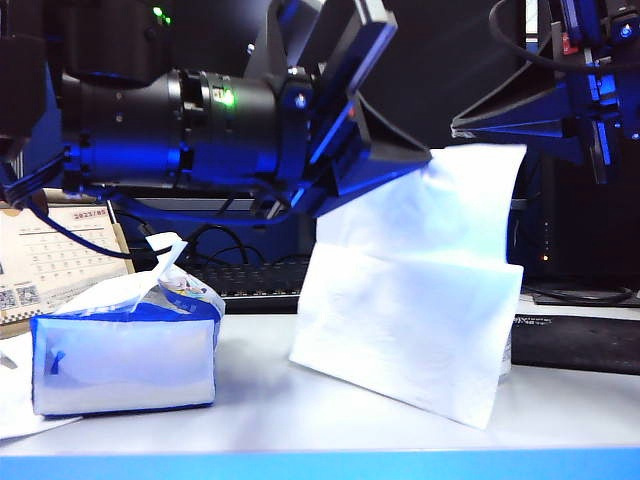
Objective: Pull out a tissue from the tissue dispenser, then press the switch of the alcohol sanitizer bottle to drop some sanitizer on the paper tissue, and finally place the treated tissue on the table.
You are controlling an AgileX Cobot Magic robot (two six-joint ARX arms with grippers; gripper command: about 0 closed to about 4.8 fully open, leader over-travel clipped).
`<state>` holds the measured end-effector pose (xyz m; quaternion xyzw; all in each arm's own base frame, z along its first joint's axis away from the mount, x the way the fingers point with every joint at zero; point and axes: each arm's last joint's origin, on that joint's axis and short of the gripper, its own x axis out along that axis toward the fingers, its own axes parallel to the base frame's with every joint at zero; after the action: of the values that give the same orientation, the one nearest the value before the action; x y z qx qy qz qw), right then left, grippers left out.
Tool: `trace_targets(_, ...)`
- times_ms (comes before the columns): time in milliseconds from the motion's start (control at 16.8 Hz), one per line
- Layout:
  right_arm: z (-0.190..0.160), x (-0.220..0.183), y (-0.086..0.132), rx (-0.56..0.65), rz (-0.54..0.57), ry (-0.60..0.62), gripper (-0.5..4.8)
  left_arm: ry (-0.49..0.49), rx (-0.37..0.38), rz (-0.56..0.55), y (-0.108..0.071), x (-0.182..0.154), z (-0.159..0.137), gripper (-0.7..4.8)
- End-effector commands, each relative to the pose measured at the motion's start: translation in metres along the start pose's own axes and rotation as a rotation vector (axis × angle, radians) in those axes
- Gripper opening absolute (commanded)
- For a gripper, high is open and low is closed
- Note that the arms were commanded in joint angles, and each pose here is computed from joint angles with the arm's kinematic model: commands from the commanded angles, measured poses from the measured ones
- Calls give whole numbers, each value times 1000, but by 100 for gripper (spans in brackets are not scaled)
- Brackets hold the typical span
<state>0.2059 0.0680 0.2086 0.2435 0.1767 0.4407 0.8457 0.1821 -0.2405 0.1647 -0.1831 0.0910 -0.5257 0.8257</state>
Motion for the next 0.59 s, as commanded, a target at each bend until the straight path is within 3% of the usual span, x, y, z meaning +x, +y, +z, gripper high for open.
trace_targets(59, 0, 3, 3, -24, 25, 2, -1, -34, 8, -17, 0, 3, 2, -6)
trace_targets(416, -9, 11, -9, 7, 6, 49, -1, -40, 16, -22, 0, 3, 2, -6)
trace_targets(594, -7, 12, -8, -4, 13, 38, -1, -49, 36, 8, 10, 1, 6, -6)
